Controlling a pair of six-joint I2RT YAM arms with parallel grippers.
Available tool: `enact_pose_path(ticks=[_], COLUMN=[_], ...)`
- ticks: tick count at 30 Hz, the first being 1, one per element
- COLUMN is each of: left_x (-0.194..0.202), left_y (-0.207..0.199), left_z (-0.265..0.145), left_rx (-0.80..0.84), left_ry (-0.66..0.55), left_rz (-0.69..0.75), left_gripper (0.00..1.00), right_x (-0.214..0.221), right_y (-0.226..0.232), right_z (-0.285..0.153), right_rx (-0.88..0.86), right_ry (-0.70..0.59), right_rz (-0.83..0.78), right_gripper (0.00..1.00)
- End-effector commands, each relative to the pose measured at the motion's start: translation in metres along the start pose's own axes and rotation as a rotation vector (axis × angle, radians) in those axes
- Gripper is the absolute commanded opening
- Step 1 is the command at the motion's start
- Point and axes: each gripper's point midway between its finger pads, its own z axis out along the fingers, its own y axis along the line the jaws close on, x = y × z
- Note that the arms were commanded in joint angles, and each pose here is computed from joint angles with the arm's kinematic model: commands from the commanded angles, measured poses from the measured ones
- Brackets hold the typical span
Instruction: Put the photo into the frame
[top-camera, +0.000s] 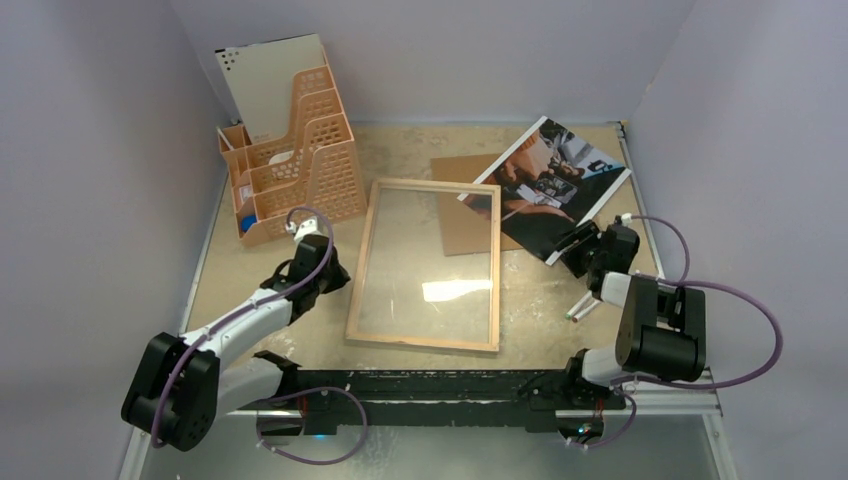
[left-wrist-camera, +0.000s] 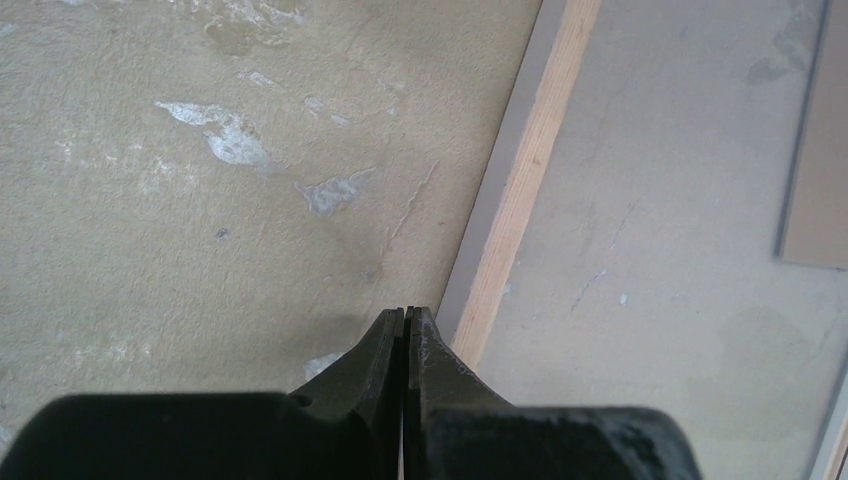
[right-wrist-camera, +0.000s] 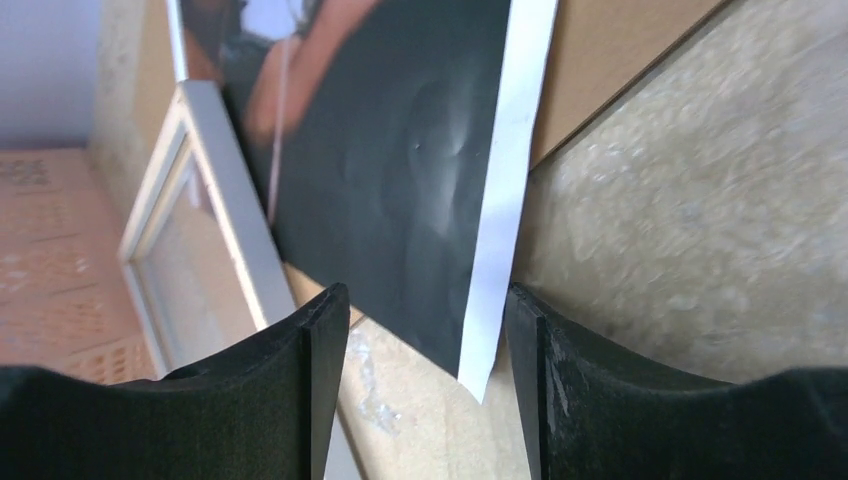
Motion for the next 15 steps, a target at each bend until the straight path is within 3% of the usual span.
enact_pose_path(ticks=[1,8,15], left_x=[-0.018,-0.02,-0.018], left_y=[-0.015,-0.017,-0.018], left_z=[-0.003,-0.002,0.0], left_rx=[0.033,0.032,0.029], left_ry=[-0.032,-0.029,-0.016], left_rz=[-0.016,-0.014,-0.01], left_gripper=[0.0,0.0,0.0], right_x=[0.02,-0.006,-0.015], right_y=[0.021,0.058,0.053], right_z=[-0.009,-0.029,-0.012], right_rx=[-0.189,-0.318,-0.274], right_ry=[0.048,-0.065,-0.055], right_rz=[0.016,-0.047,-0.043], right_gripper=[0.61,0.54,0.47])
